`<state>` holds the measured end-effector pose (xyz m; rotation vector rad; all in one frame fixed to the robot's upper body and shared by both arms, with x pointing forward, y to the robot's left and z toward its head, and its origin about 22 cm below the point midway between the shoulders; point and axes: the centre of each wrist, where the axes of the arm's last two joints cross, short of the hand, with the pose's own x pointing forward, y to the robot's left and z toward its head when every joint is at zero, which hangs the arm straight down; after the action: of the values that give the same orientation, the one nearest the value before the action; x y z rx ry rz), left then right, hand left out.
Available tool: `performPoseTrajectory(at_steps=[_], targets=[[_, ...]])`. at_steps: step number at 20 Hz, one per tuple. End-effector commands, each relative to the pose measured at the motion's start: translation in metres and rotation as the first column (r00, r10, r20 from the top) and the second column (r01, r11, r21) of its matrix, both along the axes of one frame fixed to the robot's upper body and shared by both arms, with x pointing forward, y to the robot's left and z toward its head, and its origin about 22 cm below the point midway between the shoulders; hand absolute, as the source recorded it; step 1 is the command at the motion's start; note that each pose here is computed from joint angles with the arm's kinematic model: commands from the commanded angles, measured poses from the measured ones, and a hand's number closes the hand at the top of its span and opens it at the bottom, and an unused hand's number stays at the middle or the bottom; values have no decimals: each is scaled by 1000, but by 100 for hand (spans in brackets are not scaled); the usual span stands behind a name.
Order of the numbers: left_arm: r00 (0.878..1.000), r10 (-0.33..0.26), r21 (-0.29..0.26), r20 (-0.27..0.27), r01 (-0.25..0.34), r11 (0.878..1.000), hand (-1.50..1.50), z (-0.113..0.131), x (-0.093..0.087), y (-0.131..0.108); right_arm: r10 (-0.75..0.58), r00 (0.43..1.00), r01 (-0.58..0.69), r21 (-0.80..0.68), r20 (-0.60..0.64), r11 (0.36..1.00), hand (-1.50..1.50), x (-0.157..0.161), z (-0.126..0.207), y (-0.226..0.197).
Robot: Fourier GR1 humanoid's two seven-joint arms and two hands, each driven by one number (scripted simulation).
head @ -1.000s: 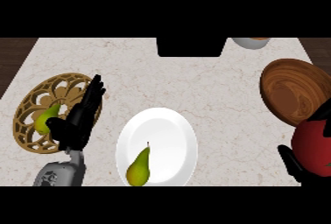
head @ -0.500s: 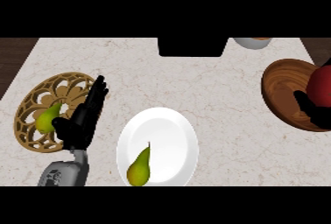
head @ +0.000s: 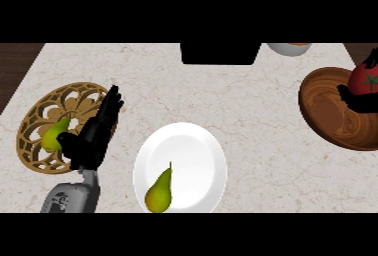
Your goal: Pick the tomato from the plate and place it in the bowl
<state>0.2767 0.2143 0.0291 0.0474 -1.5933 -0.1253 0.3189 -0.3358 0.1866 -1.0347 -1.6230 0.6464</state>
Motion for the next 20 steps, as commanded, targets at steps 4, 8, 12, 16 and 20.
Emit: performPoseTrajectory(at_steps=[4,8,12,16,20], targets=[[1000,11,-11,14,-11,1000,0,-3,8,-8,-53,998,51,-46,-36,998,150,32,-56,-48],[1000,12,2,18,-12,1000,0,13,-6,4,-87,993,83,-45,-84,995,150,39,-83,-72],[1000,4,-10,12,-4,1000,0,6,8,-2,-43,976,69,113,-214,991,150,46,-93,-88],[1000,-6,-4,18,6,1000,0,18,8,4,100,957,-44,206,-271,978,-150,39,-103,-109],[1000,9,-2,12,-9,1000,0,-2,-9,-14,176,969,-125,273,-172,954,-150,36,-117,-113]])
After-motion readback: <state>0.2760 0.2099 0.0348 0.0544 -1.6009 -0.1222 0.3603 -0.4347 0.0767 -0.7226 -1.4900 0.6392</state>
